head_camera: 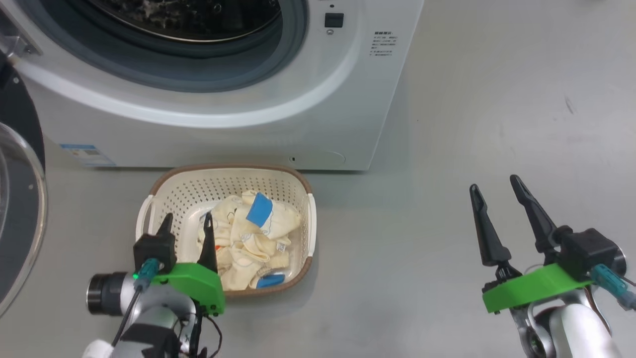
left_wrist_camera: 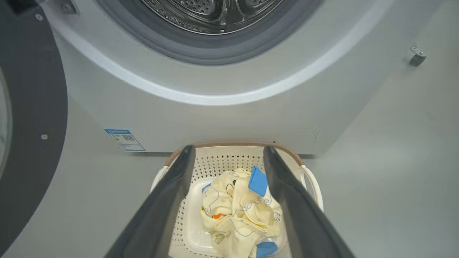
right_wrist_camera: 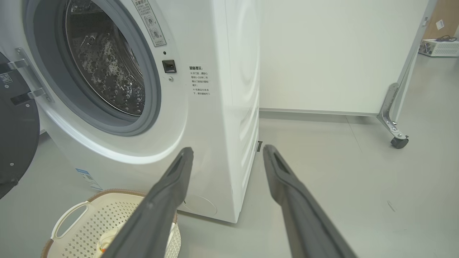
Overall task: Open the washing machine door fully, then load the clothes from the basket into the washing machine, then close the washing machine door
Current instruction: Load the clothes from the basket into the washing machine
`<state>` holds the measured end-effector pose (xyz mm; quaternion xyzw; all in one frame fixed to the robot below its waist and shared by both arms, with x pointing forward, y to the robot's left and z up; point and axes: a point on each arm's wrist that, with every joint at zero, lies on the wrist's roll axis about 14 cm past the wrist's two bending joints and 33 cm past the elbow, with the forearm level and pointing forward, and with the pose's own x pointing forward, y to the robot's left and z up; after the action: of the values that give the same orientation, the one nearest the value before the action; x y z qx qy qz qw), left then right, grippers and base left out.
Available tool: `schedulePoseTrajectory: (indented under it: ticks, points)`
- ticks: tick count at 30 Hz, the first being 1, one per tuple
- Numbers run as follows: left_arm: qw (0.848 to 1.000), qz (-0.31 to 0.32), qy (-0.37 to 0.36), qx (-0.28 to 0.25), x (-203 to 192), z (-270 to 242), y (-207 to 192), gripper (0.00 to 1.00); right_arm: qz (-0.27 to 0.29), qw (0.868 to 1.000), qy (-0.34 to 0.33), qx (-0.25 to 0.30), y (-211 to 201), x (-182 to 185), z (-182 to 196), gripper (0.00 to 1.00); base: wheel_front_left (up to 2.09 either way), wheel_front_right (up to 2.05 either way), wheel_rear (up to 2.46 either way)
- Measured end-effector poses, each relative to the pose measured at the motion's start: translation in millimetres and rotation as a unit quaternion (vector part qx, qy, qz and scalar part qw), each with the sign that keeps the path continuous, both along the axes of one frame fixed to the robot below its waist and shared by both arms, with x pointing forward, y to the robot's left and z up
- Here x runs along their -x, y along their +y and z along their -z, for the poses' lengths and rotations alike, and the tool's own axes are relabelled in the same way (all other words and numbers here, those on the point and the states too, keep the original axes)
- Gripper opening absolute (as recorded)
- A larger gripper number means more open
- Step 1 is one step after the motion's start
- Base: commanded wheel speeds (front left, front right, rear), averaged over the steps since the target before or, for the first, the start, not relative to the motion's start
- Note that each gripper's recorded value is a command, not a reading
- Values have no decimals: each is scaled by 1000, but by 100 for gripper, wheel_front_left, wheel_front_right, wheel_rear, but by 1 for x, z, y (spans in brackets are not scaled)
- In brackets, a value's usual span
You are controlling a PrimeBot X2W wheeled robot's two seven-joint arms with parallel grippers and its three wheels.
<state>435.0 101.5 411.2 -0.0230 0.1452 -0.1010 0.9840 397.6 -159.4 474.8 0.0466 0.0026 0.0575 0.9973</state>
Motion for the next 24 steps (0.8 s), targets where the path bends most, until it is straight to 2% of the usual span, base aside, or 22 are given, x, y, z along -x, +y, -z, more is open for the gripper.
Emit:
schedulePoseTrajectory:
  ticks: [11,16,24]
  points:
    - [988,78,135,8,-28,88,-36,100,-10,1000,28,-10,7,-28,27,100,0,0,0]
    - [970,94,221,19,-40,147,-43,100,7,999,41,-14,-6,-47,45,100,0,0,0]
    - [949,92,299,41,-55,205,-54,100,10,998,66,-10,-11,-64,75,100,0,0,0]
